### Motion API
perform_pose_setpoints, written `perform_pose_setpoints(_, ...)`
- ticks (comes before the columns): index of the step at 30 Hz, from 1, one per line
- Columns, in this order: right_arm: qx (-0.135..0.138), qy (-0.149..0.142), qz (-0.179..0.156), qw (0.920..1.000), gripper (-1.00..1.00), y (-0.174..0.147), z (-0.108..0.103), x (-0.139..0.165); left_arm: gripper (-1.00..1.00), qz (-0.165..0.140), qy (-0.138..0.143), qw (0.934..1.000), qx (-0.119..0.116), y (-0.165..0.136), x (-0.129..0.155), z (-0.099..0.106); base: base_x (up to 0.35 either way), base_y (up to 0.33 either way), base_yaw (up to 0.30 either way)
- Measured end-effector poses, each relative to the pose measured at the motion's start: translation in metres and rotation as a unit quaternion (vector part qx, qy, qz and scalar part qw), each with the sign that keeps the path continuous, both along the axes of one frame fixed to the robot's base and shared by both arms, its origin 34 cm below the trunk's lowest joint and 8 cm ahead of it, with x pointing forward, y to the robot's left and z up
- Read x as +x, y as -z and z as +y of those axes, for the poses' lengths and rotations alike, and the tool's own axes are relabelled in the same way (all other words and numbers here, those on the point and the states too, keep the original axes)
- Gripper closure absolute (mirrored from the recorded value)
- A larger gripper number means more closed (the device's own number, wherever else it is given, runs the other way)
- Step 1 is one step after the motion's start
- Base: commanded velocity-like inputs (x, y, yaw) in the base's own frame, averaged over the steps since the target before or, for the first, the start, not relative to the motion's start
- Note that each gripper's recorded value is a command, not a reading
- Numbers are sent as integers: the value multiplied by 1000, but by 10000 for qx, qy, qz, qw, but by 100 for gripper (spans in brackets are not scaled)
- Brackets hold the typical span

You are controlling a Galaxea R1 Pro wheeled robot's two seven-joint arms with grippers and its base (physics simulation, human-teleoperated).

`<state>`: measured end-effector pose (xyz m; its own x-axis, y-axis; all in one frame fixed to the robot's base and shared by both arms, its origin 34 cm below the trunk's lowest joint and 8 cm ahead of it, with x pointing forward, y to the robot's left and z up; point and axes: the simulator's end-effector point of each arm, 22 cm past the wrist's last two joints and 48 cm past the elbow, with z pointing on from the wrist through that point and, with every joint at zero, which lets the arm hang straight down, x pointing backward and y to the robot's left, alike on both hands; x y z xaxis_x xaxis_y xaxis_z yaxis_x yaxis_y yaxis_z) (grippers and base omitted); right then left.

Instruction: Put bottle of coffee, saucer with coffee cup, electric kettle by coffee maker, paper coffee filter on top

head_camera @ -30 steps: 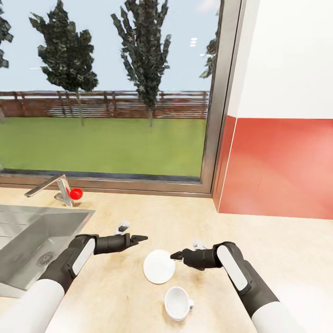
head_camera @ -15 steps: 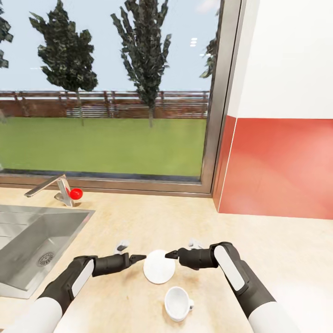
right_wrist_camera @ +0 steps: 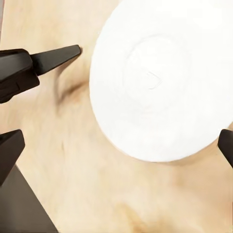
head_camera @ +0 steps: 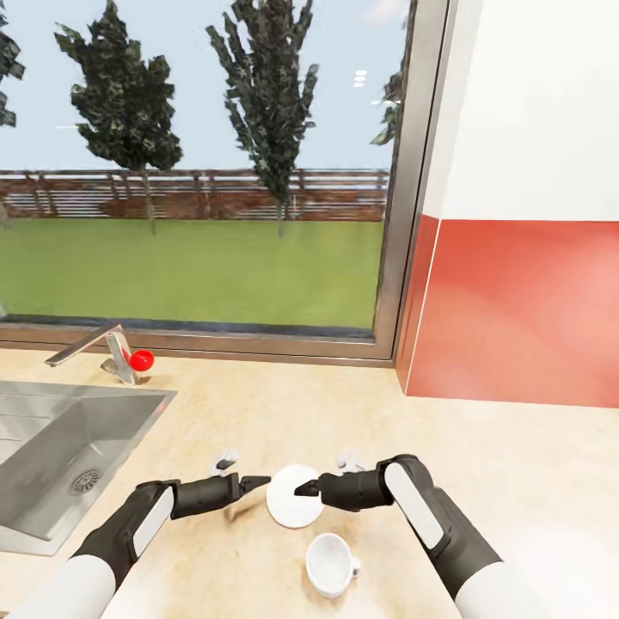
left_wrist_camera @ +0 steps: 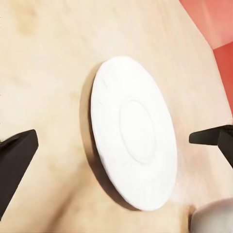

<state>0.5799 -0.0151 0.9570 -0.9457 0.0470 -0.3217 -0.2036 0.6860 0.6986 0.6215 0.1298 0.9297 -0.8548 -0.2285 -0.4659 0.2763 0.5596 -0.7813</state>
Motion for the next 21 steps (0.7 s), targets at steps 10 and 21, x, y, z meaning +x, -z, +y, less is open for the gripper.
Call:
perform_pose_setpoints(10, -65, -4, 123, 9999, -100, 11, -2, -4, -100, 34, 12, 10000, 13, 1, -1, 0, 138, 0, 0)
perform_pose_setpoints(21, -67, -11, 148, 9999, -100, 13, -2, -6, -100, 31, 2, 10000, -28, 0, -1, -1, 5, 0, 0)
